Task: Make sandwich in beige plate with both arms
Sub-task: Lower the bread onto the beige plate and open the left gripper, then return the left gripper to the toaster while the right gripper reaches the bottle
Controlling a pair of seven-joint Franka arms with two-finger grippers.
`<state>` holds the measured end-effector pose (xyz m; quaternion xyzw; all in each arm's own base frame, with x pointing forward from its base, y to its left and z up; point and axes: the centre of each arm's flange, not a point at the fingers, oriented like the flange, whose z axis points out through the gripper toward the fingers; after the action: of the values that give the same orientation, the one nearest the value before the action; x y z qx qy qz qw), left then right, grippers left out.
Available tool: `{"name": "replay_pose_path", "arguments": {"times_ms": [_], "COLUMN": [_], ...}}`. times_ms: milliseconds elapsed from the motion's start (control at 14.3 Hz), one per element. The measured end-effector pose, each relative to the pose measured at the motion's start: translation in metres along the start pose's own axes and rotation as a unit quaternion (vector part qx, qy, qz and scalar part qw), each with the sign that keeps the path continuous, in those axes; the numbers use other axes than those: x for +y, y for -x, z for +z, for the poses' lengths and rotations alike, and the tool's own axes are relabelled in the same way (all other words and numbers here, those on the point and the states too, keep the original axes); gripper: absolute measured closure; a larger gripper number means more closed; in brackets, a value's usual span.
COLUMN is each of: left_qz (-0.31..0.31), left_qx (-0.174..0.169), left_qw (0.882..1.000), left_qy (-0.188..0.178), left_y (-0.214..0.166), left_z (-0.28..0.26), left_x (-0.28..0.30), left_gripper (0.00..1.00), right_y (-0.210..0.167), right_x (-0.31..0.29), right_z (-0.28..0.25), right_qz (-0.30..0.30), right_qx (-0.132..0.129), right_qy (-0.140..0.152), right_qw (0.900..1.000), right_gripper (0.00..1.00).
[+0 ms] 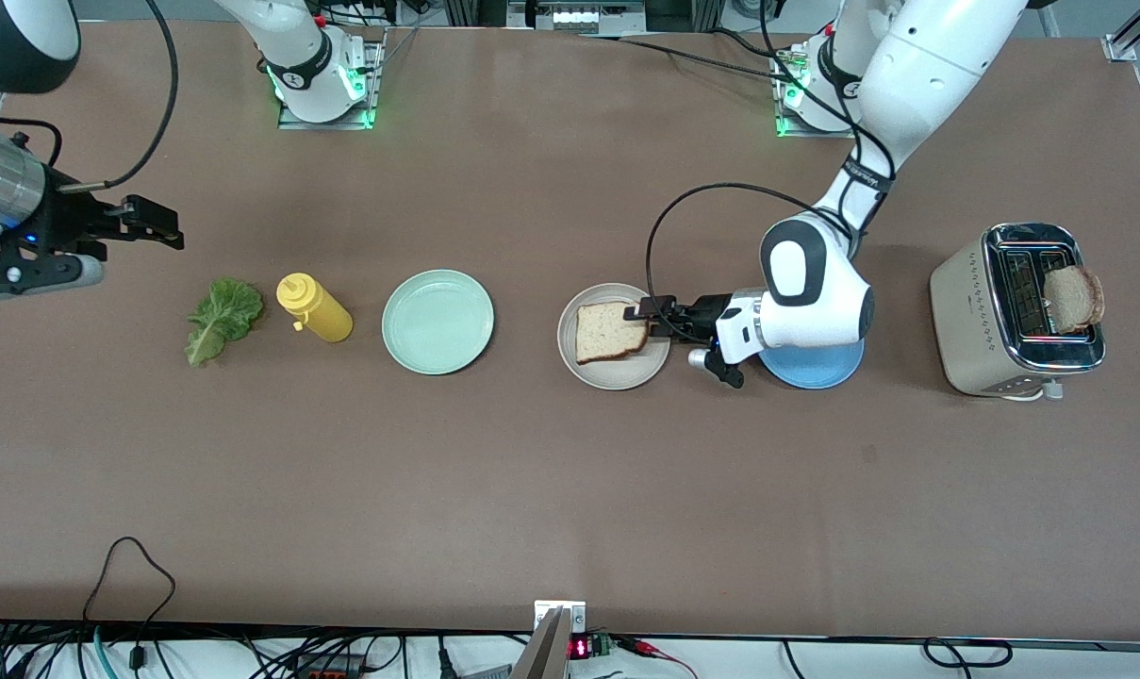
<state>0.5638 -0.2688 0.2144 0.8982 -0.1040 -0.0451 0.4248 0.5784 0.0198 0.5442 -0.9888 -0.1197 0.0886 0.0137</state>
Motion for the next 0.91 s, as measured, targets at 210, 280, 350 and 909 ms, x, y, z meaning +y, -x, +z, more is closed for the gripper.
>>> {"name": "replay_pose_path", "arguments": {"times_ms": [210, 280, 350, 909], "left_qz": [0.049, 0.065, 0.075, 0.084], "left_qx": [-0.01, -0.015, -0.023, -0.153], "left_qw": [0.998, 0.996, 0.994, 0.947], "left_qy": [-0.044, -0.062, -0.082, -0.27], "left_y": [-0.002, -0.003, -0.004, -0.009], "left_z": [-0.025, -0.034, -0.043, -0.164], "left_x": [0.012, 0.012, 0.012, 0.031], "left_gripper": [0.0, 0.0, 0.0, 0.0], "right_y": [-0.009, -0.011, -0.012, -0.006], "right_x": [0.019, 0.025, 0.03, 0.097], "right_z": [0.021, 0.025, 0.028, 0.061], "right_qz": [-0.054, -0.065, -0.076, -0.139], "right_qx": [-0.015, -0.013, -0.007, 0.029], "right_qy": [-0.01, -0.018, -0.031, -0.137], "right_qw": [0.998, 0.998, 0.997, 0.98], "right_gripper": [0.0, 0.0, 0.0, 0.0]}}
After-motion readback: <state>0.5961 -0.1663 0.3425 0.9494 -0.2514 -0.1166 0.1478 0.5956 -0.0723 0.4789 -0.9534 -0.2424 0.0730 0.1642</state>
